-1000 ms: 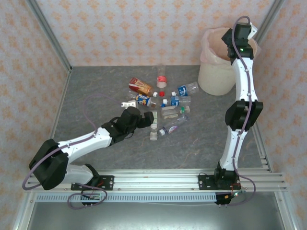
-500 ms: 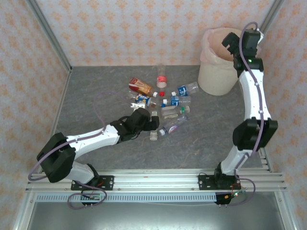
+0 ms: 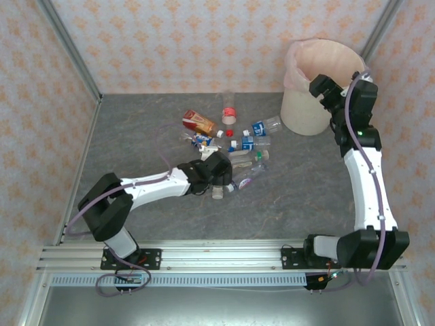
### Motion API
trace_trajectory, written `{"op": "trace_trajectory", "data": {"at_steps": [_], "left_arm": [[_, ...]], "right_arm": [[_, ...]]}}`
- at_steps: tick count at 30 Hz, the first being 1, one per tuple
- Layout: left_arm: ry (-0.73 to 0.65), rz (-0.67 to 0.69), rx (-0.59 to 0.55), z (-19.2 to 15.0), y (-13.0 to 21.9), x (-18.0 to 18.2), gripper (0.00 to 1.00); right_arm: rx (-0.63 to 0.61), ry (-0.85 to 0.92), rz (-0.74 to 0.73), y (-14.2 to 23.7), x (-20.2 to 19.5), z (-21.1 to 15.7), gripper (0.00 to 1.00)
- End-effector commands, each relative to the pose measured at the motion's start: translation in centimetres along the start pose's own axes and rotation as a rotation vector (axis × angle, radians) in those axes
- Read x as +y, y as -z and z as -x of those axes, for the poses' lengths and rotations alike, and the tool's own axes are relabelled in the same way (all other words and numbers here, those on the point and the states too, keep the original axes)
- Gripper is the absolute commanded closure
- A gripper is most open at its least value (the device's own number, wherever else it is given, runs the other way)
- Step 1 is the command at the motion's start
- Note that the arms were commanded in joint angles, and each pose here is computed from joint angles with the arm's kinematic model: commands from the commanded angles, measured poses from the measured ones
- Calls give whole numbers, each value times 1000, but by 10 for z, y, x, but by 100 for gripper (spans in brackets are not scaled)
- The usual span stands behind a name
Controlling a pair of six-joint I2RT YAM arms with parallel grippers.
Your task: Put the plastic bottles in the bin
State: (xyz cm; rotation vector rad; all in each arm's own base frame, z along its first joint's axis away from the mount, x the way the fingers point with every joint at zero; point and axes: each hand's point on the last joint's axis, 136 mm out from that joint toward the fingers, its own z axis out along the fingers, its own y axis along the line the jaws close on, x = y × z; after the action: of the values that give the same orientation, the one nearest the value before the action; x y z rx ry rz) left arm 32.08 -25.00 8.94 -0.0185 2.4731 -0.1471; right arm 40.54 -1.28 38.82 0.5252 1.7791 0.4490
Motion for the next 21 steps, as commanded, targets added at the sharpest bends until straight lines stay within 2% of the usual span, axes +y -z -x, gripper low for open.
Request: {"op": "trace_trajectory", "data": {"at_steps": [1,6,8,15,21], "left_arm": [[-7,85,-8,3,-3,9,0],[-23,98,-21,7,-12,5,0],[-40,80,-4,6,-18,-4,4],[-55,99,44,-5,-37,-8,11],[-89,99,62,-11,-45,-10,22]], "right_arm": [[102,14,135,29,26,-30,1],[186,-1,225,48,41,-72,1],[221,1,261,52,48,-90,1],[264,-22,137,49,10,-136,1],[257,3,66,43,-6,-140,1]]}}
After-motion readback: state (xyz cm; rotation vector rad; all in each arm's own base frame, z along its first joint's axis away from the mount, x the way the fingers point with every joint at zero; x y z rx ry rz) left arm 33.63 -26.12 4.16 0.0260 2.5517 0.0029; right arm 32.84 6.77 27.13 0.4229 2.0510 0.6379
